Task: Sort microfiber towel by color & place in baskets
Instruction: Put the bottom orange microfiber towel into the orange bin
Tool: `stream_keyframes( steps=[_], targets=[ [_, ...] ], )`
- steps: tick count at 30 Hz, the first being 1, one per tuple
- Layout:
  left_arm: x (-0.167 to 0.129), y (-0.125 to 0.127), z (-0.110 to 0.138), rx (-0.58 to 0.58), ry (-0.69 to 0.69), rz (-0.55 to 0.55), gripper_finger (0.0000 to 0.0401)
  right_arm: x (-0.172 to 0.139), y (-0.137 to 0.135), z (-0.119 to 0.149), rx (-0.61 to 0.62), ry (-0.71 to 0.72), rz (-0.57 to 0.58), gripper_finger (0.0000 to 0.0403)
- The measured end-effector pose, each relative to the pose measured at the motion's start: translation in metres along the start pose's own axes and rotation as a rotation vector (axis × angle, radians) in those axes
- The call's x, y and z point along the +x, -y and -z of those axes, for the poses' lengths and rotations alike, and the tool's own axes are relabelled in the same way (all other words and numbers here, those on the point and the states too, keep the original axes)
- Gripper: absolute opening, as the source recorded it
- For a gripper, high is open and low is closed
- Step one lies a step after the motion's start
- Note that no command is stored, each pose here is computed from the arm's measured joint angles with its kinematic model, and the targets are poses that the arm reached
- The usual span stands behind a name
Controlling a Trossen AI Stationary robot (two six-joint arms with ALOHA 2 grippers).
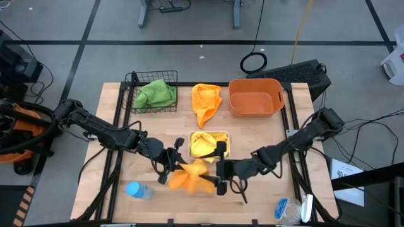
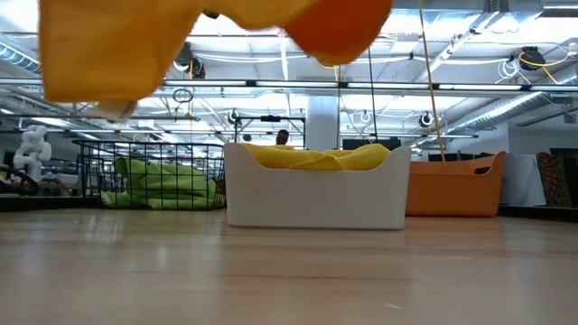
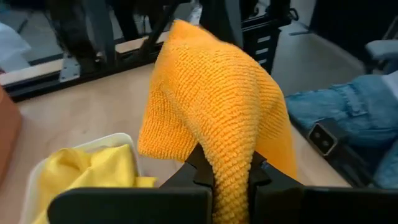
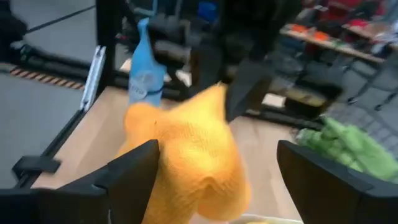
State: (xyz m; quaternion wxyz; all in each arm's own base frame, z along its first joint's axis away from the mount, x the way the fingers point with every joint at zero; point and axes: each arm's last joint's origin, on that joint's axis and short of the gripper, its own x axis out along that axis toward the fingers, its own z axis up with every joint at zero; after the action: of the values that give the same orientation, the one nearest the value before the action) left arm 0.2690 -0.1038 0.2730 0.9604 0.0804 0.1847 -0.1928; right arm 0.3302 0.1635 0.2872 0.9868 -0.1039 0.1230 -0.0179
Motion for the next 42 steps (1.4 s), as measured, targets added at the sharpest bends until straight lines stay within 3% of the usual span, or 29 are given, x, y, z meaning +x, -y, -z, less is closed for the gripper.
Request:
stream_keyframes(
  steps=[8,12,16,24,30,42],
  targets=[
    [0.0,0.0,0.001,-0.028,-0.005,0.009,0.0026,0.02,-0.007,0.014,-0.032,0.004,-0.095,0.0316],
    [0.0,0.0,0.002,-0.029,-0.023,0.008,0.0027,0.024,-0.008,0.015,-0.043,0.024,-0.103,0.0285],
    [0.0,-0.002,0.003,-0.03,-0.027,0.004,0.0028,0.025,-0.006,0.015,-0.041,0.025,-0.101,0.0215],
    [0.0,-0.002,0.002,-0.013,-0.022,0.003,0.003,0.025,-0.007,0.016,-0.044,0.017,-0.118,0.002],
    [0.0,-0.004,0.003,-0.045,-0.027,-0.071,0.0057,0.022,-0.005,0.015,-0.053,0.001,-0.112,0.0031],
    [-0.001,-0.007,0.01,-0.106,-0.102,-0.231,0.0219,-0.028,0.021,0.0,0.006,-0.182,-0.029,0.0012]
  ],
)
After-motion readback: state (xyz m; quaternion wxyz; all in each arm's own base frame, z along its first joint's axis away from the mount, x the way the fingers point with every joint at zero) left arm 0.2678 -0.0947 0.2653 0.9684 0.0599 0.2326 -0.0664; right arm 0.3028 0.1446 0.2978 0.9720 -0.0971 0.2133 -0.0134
